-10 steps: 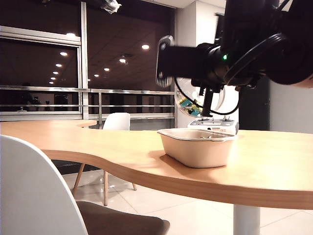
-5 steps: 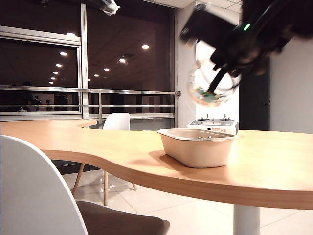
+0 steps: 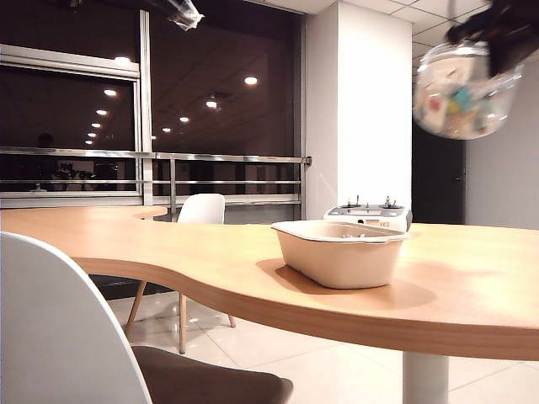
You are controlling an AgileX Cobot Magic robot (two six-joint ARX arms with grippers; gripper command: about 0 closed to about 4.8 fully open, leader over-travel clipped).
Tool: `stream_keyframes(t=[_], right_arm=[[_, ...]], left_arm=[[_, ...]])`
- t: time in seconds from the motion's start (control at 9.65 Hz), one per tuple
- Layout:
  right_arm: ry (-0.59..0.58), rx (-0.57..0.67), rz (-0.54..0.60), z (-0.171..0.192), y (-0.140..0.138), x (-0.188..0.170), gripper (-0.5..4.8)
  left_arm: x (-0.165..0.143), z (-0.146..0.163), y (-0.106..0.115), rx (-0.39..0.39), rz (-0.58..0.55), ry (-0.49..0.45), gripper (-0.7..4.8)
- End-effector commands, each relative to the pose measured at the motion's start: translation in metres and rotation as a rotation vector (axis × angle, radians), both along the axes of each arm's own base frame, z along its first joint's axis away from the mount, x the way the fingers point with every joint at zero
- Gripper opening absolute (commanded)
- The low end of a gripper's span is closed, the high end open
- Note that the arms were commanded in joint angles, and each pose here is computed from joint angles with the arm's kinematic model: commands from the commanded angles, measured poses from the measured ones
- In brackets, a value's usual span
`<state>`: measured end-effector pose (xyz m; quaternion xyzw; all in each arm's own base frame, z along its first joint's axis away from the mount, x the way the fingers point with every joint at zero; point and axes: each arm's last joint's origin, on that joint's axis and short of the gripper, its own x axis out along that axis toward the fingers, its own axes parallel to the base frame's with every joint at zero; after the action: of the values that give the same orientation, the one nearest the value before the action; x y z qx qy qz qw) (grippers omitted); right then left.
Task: Pick up the box filled with clips, pour some clips from it into the rectangular paper box, and then put the clip box back on the table.
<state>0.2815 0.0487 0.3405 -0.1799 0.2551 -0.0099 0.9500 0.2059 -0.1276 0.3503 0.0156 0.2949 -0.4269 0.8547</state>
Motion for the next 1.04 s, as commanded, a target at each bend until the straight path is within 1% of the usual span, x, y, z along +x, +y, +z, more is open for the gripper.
stream_keyframes(t=[0.1,0.21,0.31,0.41,0.52,0.62,0.83,0.93,1.04], right_arm=[[0.149,0.162,-0.044,-0.016,-0.026,0.015,-0.01],[0.190,0.160,-0.053,-0.024,-0.027,0.019,-0.01],[0.306,0.184,-0.018,-0.050,-0.022,0.033,-0.01],[0.335,0.185,-0.010,-0.060,-0.017,0.040,-0.01],[0.397,0.174,-0.027,-0.083,-0.016,0.054,-0.01],[0.403,0.172,-0.036,-0.087,-0.017,0.057,-0.01],[0.417,0.162,-0.060,-0.105,-0.016,0.073,-0.01],[0.459,0.204,-0.013,-0.117,-0.013,0.082,1.16],[0.457,0.206,-0.011,-0.115,-0.013,0.083,1.49]], left_arm=[[-0.001,0.004,0.000,-0.017,-0.004,-0.011,-0.07],[-0.001,0.004,0.000,-0.017,-0.004,-0.011,-0.07],[-0.001,0.004,0.000,-0.019,-0.004,-0.014,-0.07],[-0.001,0.004,0.000,-0.019,-0.004,-0.014,-0.07],[-0.001,0.004,0.000,-0.019,-0.004,-0.014,-0.07],[-0.001,0.004,0.000,-0.019,-0.004,-0.014,-0.07],[-0.001,0.004,0.000,-0.019,-0.004,-0.013,-0.07],[-0.001,0.004,0.000,-0.009,-0.008,-0.020,-0.07],[-0.001,0.004,0.000,0.003,-0.019,-0.033,-0.07]])
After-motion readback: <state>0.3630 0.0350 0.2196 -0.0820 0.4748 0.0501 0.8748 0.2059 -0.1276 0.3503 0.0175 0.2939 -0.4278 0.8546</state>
